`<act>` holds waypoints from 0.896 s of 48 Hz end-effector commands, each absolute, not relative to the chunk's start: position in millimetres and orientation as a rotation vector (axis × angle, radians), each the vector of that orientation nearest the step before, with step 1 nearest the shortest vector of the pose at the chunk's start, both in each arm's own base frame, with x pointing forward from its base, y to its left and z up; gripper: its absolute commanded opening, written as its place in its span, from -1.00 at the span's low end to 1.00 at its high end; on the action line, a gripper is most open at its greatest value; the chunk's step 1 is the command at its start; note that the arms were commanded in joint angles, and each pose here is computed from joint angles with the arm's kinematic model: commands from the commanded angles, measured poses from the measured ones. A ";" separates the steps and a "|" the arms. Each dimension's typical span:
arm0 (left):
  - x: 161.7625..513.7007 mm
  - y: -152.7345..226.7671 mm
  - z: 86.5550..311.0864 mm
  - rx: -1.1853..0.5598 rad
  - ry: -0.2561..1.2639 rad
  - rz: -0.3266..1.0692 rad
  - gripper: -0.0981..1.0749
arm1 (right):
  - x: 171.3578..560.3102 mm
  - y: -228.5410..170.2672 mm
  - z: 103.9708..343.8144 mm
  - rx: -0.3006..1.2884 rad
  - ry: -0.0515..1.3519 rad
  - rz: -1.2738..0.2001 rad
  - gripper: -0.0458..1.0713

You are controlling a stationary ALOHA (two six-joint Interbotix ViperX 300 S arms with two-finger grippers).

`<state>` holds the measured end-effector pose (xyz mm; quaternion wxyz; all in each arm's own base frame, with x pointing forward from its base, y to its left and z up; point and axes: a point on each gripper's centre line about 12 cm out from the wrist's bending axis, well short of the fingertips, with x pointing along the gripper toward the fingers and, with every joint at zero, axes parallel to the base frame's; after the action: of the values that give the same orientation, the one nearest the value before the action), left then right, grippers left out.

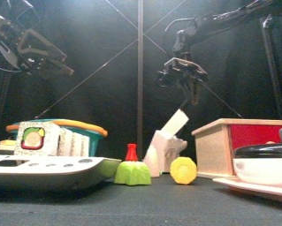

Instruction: Put cleaver back in holder

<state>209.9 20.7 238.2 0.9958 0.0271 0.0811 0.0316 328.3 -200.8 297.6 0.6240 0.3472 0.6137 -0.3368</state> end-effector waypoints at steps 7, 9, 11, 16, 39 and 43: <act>211.9 21.8 242.3 0.057 0.158 0.068 0.75 | 328.6 -209.2 320.0 0.802 1.368 -0.787 -0.32; 211.9 21.8 242.3 0.055 0.158 0.069 0.75 | 329.8 -210.7 321.3 0.803 1.366 -0.788 -0.32; 211.9 21.8 242.3 0.055 0.158 0.069 0.75 | 330.6 -211.9 321.7 0.805 1.369 -0.789 -0.32; 211.8 21.9 242.2 0.055 0.159 0.069 0.75 | 334.5 -215.6 322.3 0.807 1.368 -0.789 -0.32; 211.2 21.8 240.4 0.055 0.164 0.069 0.75 | 349.4 -228.5 321.8 0.734 1.374 -0.781 -0.16; 211.2 21.8 240.4 0.055 0.164 0.069 0.75 | 348.2 -230.1 322.5 0.720 1.372 -0.794 -0.08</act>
<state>209.1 20.9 235.2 0.9952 0.0268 0.0886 0.0327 351.5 -227.8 303.3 0.6266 0.3218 0.6227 -0.3406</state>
